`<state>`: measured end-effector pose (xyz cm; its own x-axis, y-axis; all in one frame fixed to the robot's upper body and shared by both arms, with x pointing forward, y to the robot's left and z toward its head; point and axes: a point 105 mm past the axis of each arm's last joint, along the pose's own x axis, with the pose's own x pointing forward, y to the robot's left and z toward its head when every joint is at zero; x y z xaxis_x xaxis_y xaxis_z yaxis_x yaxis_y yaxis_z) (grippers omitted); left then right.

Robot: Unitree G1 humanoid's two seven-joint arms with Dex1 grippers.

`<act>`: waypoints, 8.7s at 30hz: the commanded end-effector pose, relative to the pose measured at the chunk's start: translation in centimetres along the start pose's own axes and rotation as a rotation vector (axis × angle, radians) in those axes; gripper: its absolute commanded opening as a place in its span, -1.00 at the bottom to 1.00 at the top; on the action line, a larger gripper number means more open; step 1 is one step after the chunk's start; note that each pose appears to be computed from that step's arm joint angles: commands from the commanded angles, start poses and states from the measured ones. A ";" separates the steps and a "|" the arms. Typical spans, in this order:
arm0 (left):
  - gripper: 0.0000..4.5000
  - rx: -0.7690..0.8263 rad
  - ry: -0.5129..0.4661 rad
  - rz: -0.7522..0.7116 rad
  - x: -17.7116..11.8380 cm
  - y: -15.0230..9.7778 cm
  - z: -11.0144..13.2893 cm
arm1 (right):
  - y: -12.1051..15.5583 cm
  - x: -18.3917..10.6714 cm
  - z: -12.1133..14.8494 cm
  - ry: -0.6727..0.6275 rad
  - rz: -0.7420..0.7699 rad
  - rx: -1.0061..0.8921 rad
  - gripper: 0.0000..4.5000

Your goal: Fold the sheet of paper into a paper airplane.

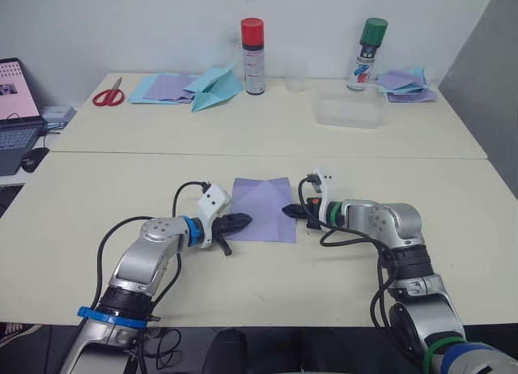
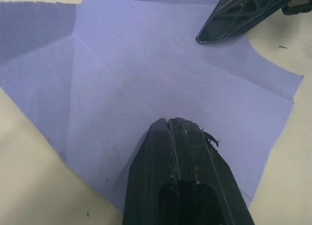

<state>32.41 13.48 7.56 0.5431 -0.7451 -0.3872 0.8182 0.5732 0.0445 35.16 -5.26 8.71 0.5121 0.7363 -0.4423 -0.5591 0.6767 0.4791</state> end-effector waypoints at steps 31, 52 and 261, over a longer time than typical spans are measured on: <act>-1.00 0.005 0.062 0.029 0.3 0.3 -2.0 | 0.0 3.9 1.0 -0.203 -0.110 -0.556 -0.98; -1.00 0.000 0.066 0.027 0.2 0.3 -2.2 | 4.0 -0.9 7.3 -0.621 0.016 -0.656 -0.98; -1.00 0.164 0.105 -0.014 8.5 2.6 1.7 | 2.8 -0.3 3.6 -0.302 0.132 -0.577 0.07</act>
<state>40.59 7.96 8.34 0.5671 -0.7146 -0.4097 0.8207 0.5320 0.2081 34.86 -3.30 11.55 0.4792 0.8548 -0.1993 -0.8736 0.4863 -0.0147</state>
